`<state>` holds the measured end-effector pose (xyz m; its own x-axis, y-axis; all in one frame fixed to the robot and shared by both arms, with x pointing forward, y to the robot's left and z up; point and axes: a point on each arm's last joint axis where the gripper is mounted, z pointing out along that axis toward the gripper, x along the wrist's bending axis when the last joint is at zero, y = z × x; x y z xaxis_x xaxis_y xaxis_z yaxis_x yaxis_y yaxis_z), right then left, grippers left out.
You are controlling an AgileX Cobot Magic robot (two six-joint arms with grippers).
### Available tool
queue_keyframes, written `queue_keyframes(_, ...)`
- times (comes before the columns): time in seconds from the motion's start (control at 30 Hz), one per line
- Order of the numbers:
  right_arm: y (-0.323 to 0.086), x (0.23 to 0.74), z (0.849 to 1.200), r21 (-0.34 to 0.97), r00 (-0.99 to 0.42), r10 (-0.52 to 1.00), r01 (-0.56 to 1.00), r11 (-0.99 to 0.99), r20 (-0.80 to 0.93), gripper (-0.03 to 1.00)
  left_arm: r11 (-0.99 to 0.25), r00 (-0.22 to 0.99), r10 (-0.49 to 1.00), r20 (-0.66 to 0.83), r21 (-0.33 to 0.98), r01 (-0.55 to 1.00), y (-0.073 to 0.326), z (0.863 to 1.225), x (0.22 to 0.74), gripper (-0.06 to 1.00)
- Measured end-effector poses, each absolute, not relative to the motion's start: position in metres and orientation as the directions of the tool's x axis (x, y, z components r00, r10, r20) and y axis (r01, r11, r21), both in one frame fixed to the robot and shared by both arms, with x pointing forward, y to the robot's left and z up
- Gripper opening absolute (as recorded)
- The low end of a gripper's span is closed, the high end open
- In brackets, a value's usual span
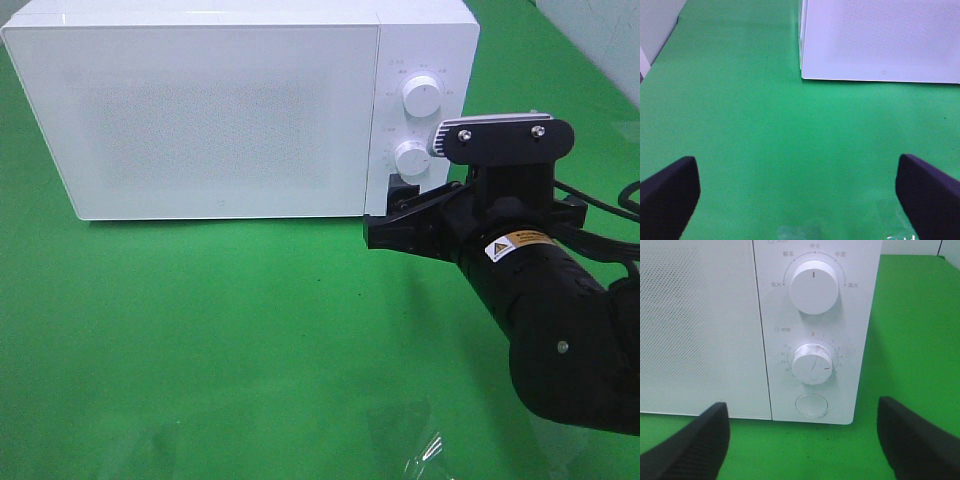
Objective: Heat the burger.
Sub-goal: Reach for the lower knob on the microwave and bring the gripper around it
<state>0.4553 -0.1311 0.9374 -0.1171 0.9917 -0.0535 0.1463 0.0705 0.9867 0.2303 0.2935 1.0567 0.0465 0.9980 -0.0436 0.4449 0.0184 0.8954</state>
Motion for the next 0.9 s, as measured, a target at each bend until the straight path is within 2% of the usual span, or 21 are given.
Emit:
queue_keyframes(0.67,-0.134,0.476,0.942,0.991,-0.064,0.997,0.127,0.04,-0.032,0.76,0.018,0.046,0.998,-0.044,0.895,0.445,0.294,1.057,0.23,0.98)
queue_keyframes(0.9,-0.12,0.492,0.927,0.988,-0.085,0.995,0.14,0.064,-0.053,0.76,0.018,0.046,0.998,-0.044,0.895,0.445,0.294,1.057,0.23,0.98)
